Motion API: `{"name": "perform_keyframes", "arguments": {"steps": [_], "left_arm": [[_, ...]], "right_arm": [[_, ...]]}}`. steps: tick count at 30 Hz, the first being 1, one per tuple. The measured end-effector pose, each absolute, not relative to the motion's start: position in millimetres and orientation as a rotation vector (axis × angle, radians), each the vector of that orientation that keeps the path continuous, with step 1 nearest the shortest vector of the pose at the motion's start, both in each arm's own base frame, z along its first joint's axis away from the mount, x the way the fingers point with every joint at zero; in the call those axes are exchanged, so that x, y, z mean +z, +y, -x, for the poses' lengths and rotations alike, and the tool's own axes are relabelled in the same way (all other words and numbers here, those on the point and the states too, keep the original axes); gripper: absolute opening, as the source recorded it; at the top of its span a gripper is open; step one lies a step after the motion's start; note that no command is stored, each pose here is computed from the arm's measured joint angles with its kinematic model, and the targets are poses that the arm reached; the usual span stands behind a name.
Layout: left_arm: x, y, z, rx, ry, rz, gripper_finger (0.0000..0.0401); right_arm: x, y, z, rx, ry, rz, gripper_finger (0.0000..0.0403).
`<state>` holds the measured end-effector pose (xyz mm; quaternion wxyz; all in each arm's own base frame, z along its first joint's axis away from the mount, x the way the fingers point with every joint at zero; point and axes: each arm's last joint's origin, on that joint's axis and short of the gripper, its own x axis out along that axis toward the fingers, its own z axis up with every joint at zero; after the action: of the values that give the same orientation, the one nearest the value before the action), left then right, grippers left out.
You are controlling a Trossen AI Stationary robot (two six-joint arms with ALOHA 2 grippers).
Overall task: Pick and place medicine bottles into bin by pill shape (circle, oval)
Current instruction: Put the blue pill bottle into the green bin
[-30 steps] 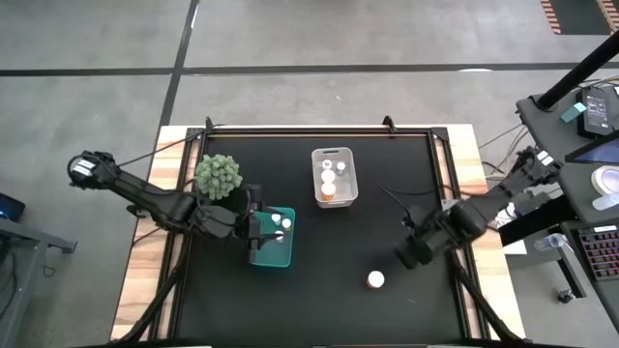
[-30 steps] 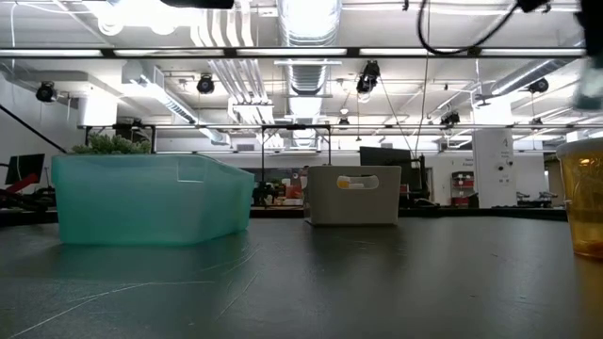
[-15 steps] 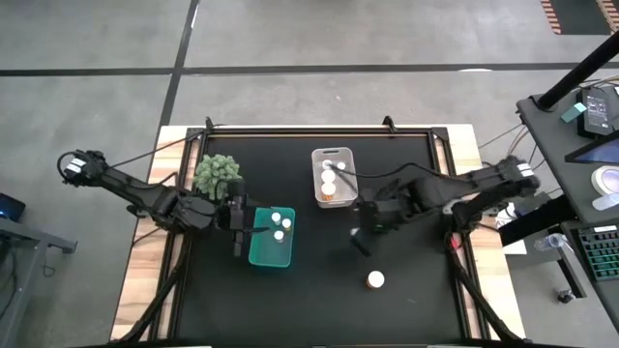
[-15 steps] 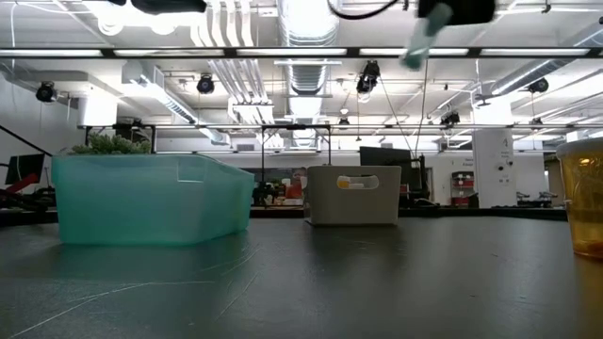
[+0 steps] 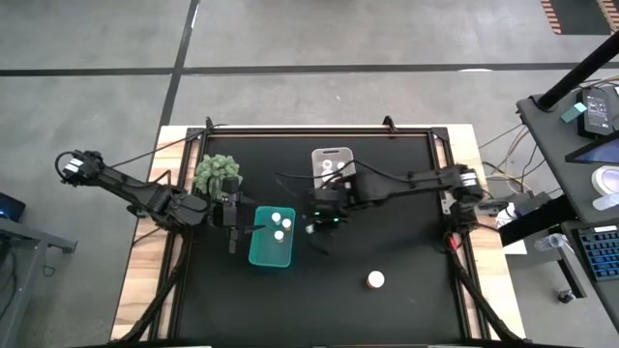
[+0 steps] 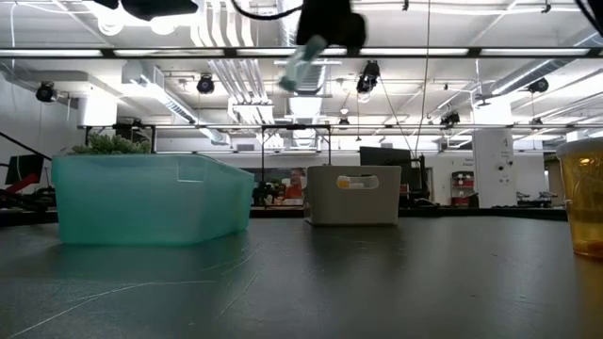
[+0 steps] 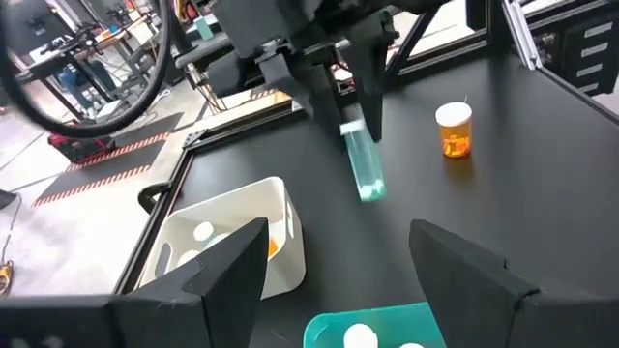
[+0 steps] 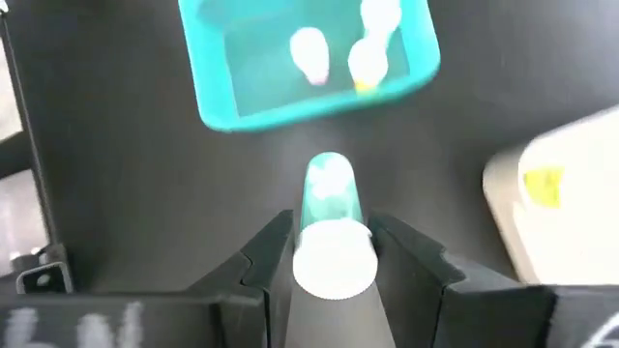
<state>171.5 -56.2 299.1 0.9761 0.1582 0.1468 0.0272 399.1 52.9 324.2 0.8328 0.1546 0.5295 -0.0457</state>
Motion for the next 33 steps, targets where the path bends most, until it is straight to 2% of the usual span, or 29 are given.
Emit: {"name": "perform_keyframes", "arguments": {"steps": [6,16,23,28,33], "left_arm": [[295,-56,-170,0.056,0.317,-0.306,0.0235],[292,-56,-169,0.056,0.328,-0.28,0.0235],[286,-56,-168,0.055,0.354,-0.273,0.0235],[282,-56,-169,0.047,0.352,-0.27,0.0235],[283,-56,-168,0.048,0.342,-0.265,0.0235]], "right_arm": [[316,57,-441,-0.002,1.039,-0.21,0.0115],[277,65,-493,0.178,1.023,-0.132,0.0115],[250,65,-504,0.199,1.069,-0.124,0.0115],[240,68,-506,0.29,1.104,-0.173,0.0116],[234,69,-507,0.298,1.114,-0.166,0.0116]]}}
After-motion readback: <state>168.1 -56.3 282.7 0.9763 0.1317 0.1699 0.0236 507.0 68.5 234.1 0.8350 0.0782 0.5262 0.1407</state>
